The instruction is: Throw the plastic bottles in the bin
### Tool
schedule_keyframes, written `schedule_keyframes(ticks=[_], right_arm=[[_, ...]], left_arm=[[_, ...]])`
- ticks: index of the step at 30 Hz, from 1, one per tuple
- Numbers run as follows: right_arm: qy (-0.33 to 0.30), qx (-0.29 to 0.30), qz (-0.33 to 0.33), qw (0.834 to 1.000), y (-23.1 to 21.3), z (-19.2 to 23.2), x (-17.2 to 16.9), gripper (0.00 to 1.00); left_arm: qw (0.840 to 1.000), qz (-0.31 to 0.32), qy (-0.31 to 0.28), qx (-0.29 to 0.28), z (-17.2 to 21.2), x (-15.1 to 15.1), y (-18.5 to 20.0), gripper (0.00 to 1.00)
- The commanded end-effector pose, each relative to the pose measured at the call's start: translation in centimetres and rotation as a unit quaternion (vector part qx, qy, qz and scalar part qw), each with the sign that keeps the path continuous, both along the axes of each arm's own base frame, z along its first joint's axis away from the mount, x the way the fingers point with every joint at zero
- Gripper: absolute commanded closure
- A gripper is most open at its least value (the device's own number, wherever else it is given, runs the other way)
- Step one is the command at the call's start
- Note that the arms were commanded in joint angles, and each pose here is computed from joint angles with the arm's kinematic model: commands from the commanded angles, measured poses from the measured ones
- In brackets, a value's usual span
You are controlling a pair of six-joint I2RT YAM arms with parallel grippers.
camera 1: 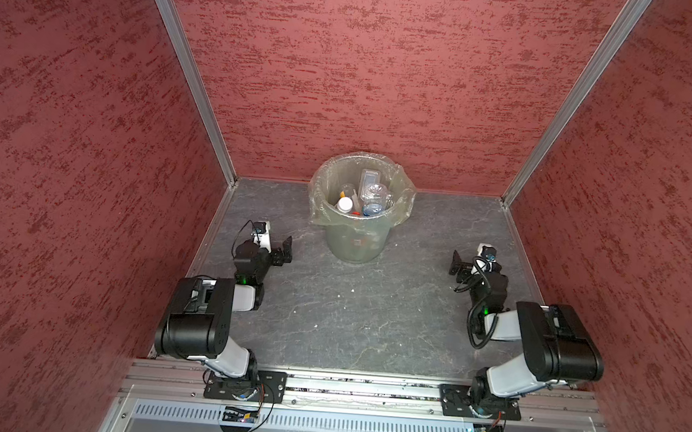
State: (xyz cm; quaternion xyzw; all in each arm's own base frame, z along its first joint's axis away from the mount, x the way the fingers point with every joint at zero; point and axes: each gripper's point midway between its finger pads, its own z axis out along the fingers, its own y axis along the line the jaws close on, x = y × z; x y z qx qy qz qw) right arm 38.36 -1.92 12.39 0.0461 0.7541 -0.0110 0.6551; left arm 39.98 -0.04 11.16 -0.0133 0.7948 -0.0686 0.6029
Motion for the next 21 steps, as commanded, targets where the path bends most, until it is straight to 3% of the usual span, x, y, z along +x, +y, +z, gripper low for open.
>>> schedule_keyframes(ticks=[1, 21], right_arm=[[-0.022, 0.001, -0.009, 1.000, -0.43, 1.18, 0.20, 0.01], [-0.021, 0.002, -0.010, 1.000, -0.44, 1.15, 0.24, 0.01]], left_arm=[[1.000, -0.005, -0.003, 0.008, 0.18, 0.08, -0.22, 0.01], [1.000, -0.006, -0.001, 0.006, 0.12, 0.08, -0.26, 0.01]])
